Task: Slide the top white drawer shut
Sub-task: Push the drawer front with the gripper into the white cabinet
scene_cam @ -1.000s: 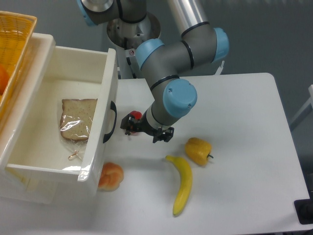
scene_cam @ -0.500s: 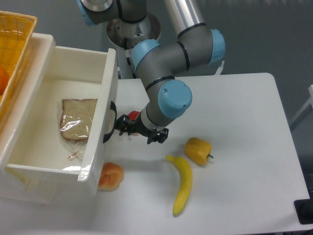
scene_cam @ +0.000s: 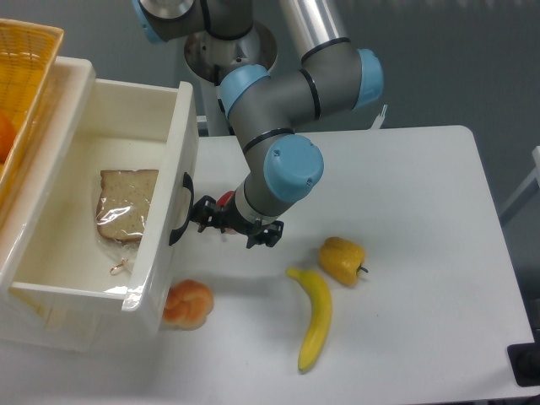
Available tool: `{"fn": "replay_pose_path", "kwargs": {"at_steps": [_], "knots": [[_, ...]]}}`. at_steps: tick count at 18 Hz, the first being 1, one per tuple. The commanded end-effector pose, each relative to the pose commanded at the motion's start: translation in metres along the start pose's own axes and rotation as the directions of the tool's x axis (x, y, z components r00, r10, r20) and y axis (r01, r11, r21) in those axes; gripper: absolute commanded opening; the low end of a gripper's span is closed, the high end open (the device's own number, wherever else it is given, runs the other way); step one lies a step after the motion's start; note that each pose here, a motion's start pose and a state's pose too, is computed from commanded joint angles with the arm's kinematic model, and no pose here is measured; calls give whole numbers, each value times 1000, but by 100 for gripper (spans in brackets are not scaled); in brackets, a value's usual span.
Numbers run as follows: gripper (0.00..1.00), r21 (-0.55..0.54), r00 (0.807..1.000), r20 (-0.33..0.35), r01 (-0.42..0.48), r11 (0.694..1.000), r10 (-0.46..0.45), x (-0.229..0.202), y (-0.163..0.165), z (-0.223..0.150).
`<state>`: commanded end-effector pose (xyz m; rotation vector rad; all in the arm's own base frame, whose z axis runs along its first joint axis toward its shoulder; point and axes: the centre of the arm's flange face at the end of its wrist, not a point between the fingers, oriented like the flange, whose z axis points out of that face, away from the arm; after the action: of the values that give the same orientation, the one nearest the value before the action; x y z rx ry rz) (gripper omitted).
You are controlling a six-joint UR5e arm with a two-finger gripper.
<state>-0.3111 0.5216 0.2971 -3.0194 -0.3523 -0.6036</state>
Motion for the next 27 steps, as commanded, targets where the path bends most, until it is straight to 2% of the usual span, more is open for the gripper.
{"fn": "replay_pose_path", "kwargs": {"at_steps": [17,27], "knots": [[100,-3,997,25,-76,997,76,51,-7,-2],[100,-1,994,45,-96,995,96,81,-19,14]]}}
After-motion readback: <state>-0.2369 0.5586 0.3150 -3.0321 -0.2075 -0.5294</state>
